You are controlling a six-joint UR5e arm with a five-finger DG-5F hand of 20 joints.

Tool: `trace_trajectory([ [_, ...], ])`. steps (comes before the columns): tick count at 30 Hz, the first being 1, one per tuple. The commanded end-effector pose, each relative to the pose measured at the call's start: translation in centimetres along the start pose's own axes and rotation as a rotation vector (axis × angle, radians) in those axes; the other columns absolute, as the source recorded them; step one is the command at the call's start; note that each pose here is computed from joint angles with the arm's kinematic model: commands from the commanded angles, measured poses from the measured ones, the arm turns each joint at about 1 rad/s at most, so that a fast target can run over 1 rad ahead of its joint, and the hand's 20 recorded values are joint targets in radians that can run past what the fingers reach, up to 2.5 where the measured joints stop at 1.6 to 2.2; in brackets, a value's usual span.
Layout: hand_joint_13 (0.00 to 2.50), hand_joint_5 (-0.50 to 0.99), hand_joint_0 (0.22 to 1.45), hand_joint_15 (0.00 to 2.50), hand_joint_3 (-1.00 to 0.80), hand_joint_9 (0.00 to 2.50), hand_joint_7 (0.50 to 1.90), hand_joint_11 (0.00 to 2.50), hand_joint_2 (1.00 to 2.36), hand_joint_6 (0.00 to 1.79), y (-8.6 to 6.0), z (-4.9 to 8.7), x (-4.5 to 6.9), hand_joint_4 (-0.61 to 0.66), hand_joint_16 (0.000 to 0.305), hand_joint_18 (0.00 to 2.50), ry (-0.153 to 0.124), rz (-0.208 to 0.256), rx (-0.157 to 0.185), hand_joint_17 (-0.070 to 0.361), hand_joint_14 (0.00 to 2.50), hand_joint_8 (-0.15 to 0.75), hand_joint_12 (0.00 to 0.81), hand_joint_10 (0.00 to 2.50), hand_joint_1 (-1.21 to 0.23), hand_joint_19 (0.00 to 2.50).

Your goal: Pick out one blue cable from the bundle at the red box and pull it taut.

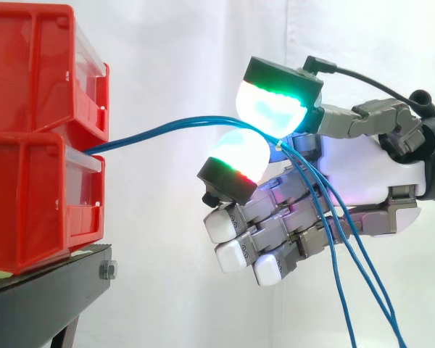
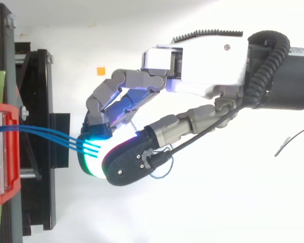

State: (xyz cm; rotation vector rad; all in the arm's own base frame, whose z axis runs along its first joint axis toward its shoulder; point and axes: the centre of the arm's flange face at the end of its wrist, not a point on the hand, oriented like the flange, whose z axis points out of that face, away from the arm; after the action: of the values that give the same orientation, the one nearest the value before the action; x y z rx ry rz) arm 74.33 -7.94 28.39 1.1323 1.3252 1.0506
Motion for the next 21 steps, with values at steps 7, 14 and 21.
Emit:
trace_trajectory([
  [7, 0.72, -0.18, 0.67, 0.26, -0.25, 0.85, 1.12, 0.40, 1.02, 0.92, 0.05, 0.04, 0.04, -0.03, 0.047, 0.67, 0.004, -0.002, -0.005, 0.105, 0.01, 0.277, 0.326, 0.01, -0.78, 0.46],
  [14, 0.74, -0.19, 0.72, 0.27, -0.35, 0.86, 1.09, 0.41, 1.02, 0.94, 0.02, 0.01, 0.04, -0.07, 0.046, 0.69, 0.004, -0.003, -0.002, 0.105, 0.01, 0.274, 0.324, 0.02, -0.81, 0.46],
  [21, 0.77, -0.19, 0.75, 0.28, -0.49, 0.89, 1.07, 0.42, 1.00, 0.94, -0.04, -0.03, -0.19, -0.09, 0.046, 0.72, 0.001, -0.003, 0.000, 0.102, 0.01, 0.267, 0.316, 0.02, -0.85, 0.45],
])
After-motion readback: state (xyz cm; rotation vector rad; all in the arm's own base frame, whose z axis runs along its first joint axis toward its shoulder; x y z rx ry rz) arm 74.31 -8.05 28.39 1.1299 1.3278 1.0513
